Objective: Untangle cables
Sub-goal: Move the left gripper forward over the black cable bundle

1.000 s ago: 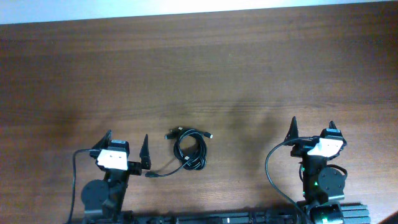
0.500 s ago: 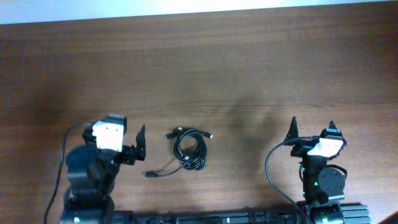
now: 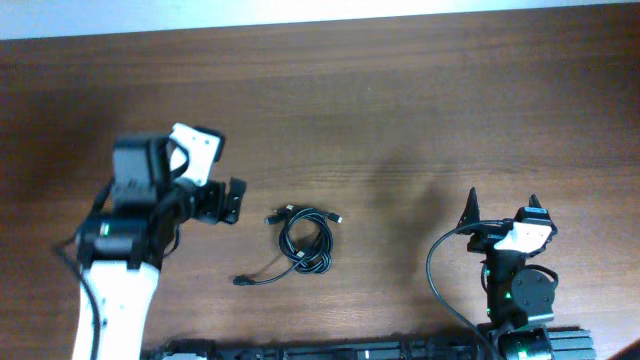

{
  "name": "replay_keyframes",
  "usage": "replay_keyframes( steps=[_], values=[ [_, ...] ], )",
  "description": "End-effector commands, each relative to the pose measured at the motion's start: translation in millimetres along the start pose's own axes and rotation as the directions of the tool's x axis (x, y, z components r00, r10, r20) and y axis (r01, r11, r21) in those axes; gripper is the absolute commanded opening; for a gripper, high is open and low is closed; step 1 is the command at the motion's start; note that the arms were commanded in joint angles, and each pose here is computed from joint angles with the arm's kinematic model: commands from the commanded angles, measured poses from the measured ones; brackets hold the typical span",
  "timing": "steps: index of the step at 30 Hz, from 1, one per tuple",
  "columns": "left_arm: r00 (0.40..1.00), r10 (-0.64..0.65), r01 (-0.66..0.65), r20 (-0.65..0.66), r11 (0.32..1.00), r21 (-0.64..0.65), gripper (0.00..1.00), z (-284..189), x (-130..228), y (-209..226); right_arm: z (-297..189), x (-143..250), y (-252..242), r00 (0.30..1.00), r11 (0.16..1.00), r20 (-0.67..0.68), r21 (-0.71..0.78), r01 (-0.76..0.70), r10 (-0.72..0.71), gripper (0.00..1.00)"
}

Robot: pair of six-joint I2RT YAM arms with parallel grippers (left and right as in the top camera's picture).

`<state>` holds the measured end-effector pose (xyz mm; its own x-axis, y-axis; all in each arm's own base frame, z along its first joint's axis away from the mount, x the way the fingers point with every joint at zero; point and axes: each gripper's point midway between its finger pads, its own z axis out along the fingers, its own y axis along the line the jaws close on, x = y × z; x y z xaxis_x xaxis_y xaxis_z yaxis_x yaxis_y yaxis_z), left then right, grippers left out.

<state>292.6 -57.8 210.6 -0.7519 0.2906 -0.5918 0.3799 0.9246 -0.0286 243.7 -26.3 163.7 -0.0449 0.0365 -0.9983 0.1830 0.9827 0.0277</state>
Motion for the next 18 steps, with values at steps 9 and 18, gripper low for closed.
replay_keyframes(
  steps=[9, 18],
  values=[
    [0.921, -0.007, 0.054, -0.389, 0.992, 0.11, 0.99, 54.7, 31.6, -51.3, -0.1, 1.6, -6.2, 1.0, 0.999, -0.001, 0.033, 0.007, -0.007, 0.99],
    [0.877, -0.051, 0.154, -0.478, 0.972, 0.179, 0.99, 78.3, 42.7, -73.4, -0.1, 1.6, -6.2, 1.0, 0.999, -0.001, 0.033, 0.007, -0.007, 0.99]
  ],
)
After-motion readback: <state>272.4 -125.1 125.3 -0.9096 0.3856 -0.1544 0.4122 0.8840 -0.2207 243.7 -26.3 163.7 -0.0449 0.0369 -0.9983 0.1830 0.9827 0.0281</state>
